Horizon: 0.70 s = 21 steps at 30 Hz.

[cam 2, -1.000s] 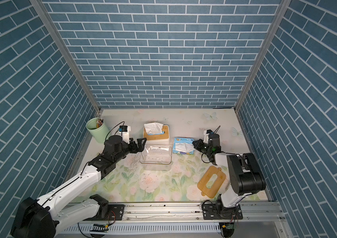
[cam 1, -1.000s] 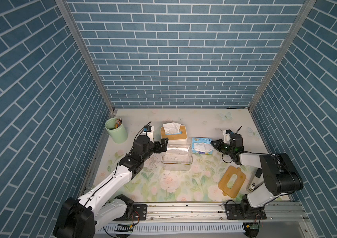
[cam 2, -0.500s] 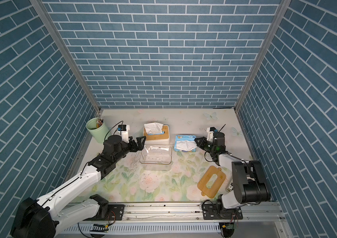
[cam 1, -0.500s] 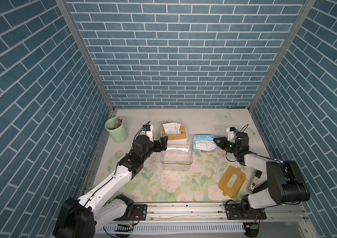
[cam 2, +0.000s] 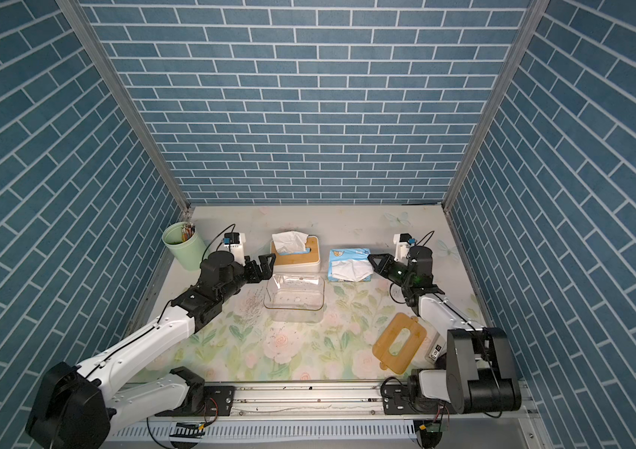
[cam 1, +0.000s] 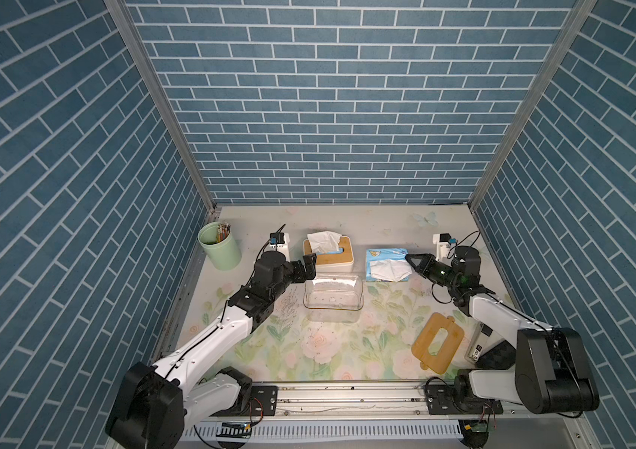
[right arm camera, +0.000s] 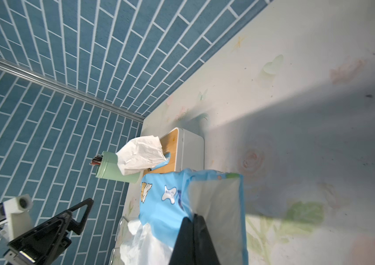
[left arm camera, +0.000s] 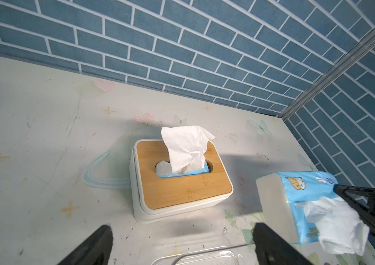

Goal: Put the tissue paper into the tissue box
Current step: Pick up the paper towel from the center of the board, then place the paper towel in the tissue box.

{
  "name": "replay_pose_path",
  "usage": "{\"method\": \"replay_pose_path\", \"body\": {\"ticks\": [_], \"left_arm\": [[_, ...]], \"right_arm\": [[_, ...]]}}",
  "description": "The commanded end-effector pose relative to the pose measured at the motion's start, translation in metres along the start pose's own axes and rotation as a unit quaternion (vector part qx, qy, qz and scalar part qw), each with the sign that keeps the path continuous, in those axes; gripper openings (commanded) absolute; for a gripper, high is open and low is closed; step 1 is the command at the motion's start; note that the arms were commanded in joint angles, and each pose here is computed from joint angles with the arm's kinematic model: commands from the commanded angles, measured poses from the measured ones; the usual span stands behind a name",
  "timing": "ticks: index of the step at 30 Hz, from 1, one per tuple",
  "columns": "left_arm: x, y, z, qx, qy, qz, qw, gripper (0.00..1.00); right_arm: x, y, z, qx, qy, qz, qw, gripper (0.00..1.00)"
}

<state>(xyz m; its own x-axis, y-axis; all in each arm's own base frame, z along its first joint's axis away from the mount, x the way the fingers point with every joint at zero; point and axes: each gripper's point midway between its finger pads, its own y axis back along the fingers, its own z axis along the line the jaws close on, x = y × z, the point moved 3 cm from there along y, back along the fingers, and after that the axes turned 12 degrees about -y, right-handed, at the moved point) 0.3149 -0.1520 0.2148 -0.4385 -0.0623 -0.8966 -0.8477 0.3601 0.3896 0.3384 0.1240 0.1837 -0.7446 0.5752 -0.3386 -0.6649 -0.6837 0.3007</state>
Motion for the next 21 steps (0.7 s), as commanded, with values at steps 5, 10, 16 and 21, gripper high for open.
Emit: {"method": "replay_pose_path", "body": {"ticks": [5,10,16,21], "left_arm": [[-0.023,0.002,0.003,-0.023,0.007,-0.025,0.999,1.0],[-0.028,0.004,0.005,-0.029,0.01,-0.032,0.999,1.0],[-0.03,0.004,0.008,-0.038,0.011,-0.032,0.999,1.0],[-0.036,0.011,0.014,-0.057,0.014,-0.041,0.997,1.0]], "right_arm": [[-0.006,0.011,0.045,-0.06,-0.002,0.013,0.998,0.0],[0.001,0.01,0.066,-0.077,0.001,0.024,0.997,0.0],[0.027,0.0,0.095,-0.102,-0.008,0.045,0.994,0.0],[0.055,-0.015,0.113,-0.106,-0.018,0.056,0.993,0.0]]}}
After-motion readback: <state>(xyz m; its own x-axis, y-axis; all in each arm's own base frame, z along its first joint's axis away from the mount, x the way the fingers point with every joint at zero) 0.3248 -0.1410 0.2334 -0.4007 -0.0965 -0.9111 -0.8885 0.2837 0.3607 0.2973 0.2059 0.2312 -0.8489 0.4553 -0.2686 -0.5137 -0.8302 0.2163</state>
